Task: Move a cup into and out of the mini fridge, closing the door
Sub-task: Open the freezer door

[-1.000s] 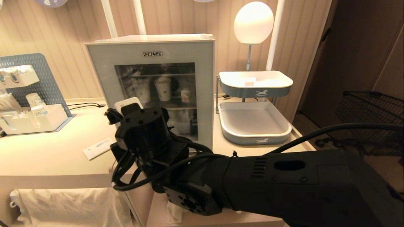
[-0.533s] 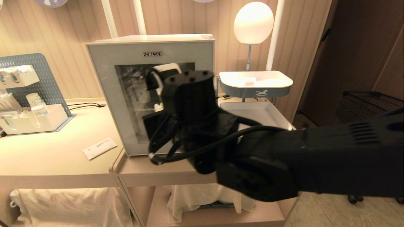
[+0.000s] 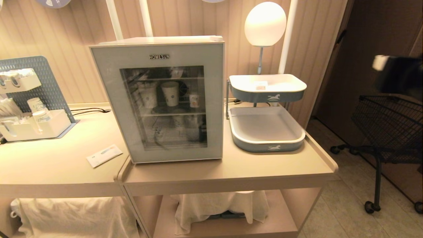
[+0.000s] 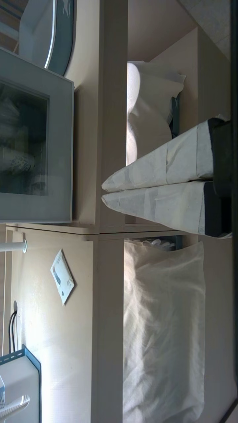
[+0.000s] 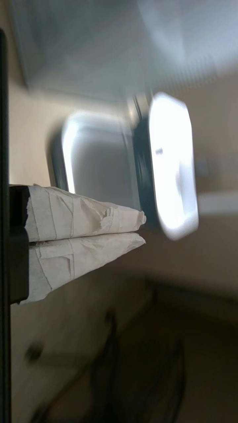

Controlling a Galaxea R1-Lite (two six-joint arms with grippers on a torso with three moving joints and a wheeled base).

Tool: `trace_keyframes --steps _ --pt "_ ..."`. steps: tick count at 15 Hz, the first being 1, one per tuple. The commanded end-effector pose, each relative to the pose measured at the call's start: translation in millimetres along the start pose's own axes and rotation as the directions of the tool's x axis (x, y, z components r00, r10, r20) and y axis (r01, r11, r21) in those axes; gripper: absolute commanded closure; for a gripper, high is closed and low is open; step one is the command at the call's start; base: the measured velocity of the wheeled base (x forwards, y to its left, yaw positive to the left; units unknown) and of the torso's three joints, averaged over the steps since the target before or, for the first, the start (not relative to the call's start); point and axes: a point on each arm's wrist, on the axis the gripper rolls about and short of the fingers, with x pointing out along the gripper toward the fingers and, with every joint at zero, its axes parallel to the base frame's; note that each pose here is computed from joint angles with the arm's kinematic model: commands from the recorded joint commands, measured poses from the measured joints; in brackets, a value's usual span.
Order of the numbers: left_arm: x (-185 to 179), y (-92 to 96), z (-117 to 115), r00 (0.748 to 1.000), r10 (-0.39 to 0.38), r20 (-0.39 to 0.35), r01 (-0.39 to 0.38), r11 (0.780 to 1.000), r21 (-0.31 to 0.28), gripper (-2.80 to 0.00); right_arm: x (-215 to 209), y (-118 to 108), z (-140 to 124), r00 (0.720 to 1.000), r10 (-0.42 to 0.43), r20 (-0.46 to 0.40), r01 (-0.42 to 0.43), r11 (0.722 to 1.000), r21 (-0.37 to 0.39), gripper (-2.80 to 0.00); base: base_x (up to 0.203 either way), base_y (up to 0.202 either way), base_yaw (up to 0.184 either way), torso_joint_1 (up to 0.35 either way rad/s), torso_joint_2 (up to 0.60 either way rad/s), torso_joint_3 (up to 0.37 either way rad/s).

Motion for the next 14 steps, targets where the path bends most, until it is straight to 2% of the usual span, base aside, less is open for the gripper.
trace_keyframes --steps 1,3,5,8,9,11,12,13,14 --pt "0.1 0.0 0.1 1.0 0.001 -0.001 -0.001 1.0 0.0 0.0 -87.6 -88.4 18.0 0.941 -0.302 0.153 0.288 0.952 0.105 0.0 0.0 0.0 0.0 0.0 0.0 0.0" --pt "0.1 0.0 0.1 1.0 0.002 -0.001 -0.002 1.0 -0.001 0.0 -147.2 -114.6 6.6 0.882 -0.429 0.194 0.41 0.903 0.131 0.0 0.0 0.0 0.0 0.0 0.0 0.0" --pt "0.1 0.0 0.1 1.0 0.002 -0.001 -0.002 1.0 -0.002 0.0 -197.6 -127.4 -22.8 0.844 -0.491 0.215 0.47 0.871 0.143 0.0 0.0 0.0 0.0 0.0 0.0 0.0" --pt "0.1 0.0 0.1 1.0 0.001 -0.001 -0.001 1.0 0.0 0.0 -236.2 -132.9 -86.3 0.826 -0.518 0.22 0.499 0.855 0.139 0.0 0.0 0.0 0.0 0.0 0.0 0.0" --pt "0.1 0.0 0.1 1.0 0.001 -0.001 -0.001 1.0 0.0 0.0 -241.2 -132.3 -108.3 0.84 -0.491 0.23 0.473 0.871 0.132 0.0 0.0 0.0 0.0 0.0 0.0 0.0" --pt "0.1 0.0 0.1 1.0 0.001 -0.001 -0.001 1.0 0.0 0.0 -229.0 -124.1 -151.2 0.916 -0.314 0.249 0.296 0.949 0.106 0.0 0.0 0.0 0.0 0.0 0.0 0.0" --pt "0.1 0.0 0.1 1.0 0.002 -0.001 -0.002 1.0 0.0 0.0 -218.6 -118.1 -166.6 0.954 -0.168 0.25 0.154 0.985 0.076 0.0 0.0 0.0 0.0 0.0 0.0 0.0" --pt "0.1 0.0 0.1 1.0 0.001 -0.001 -0.001 1.0 0.0 0.0 -209.2 -112.2 -183.7 0.974 -0.014 0.227 0.006 0.999 0.038 0.0 0.0 0.0 0.0 0.0 0.0 0.0" --pt "0.1 0.0 0.1 1.0 0.001 0.0 -0.001 1.0 -0.001 0.0 -201.5 -107.9 -201.9 0.979 0.076 0.187 -0.079 0.997 0.011 0.0 0.0 0.0 0.0 0.0 0.0 0.0"
